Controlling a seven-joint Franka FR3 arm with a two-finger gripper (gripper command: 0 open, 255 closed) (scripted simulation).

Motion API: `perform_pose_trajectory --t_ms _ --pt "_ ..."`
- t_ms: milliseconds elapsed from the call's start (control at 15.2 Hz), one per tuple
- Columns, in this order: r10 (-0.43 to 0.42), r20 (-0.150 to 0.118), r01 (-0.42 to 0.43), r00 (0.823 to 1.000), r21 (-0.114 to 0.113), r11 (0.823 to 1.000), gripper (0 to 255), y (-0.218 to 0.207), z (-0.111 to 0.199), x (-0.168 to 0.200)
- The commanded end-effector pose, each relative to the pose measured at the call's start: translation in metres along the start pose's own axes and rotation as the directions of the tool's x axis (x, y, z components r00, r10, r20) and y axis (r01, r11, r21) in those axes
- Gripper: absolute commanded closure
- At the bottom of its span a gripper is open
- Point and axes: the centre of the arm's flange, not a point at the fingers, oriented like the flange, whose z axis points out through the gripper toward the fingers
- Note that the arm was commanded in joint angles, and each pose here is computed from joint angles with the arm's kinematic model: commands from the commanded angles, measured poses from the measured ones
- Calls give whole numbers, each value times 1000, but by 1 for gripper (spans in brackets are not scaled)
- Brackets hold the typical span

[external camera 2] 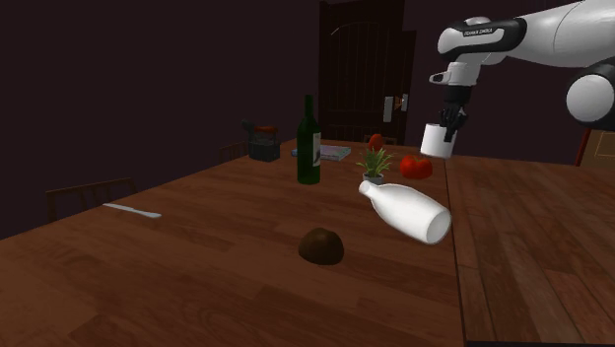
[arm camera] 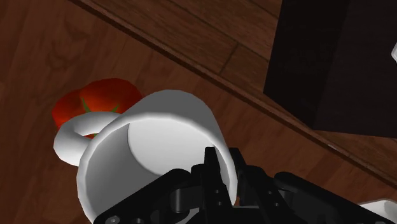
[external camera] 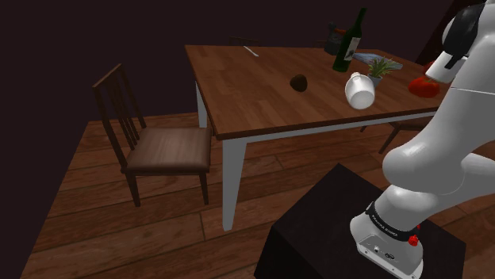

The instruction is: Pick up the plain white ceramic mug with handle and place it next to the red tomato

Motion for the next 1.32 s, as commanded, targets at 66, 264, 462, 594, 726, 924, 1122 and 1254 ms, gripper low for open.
perform_pose_trajectory --t_ms 66,264,462,594,726,924,1122,1254 --pt "0 0 0 1000 -1 1000 255 0 15 0" --pt "0 0 0 1000 -1 1000 255 0 31 -2" --pt "0 0 0 1000 -1 1000 255 0 47 -3" --pt "0 0 0 1000 -1 1000 255 -1 58 -4" --pt "0 0 0 1000 -1 1000 255 -1 68 -5" --pt "0 0 0 1000 -1 1000 255 -1 84 -6" --pt "0 0 0 1000 -1 1000 255 -1 100 -7" --pt "0 0 0 1000 -1 1000 255 -1 109 -8"
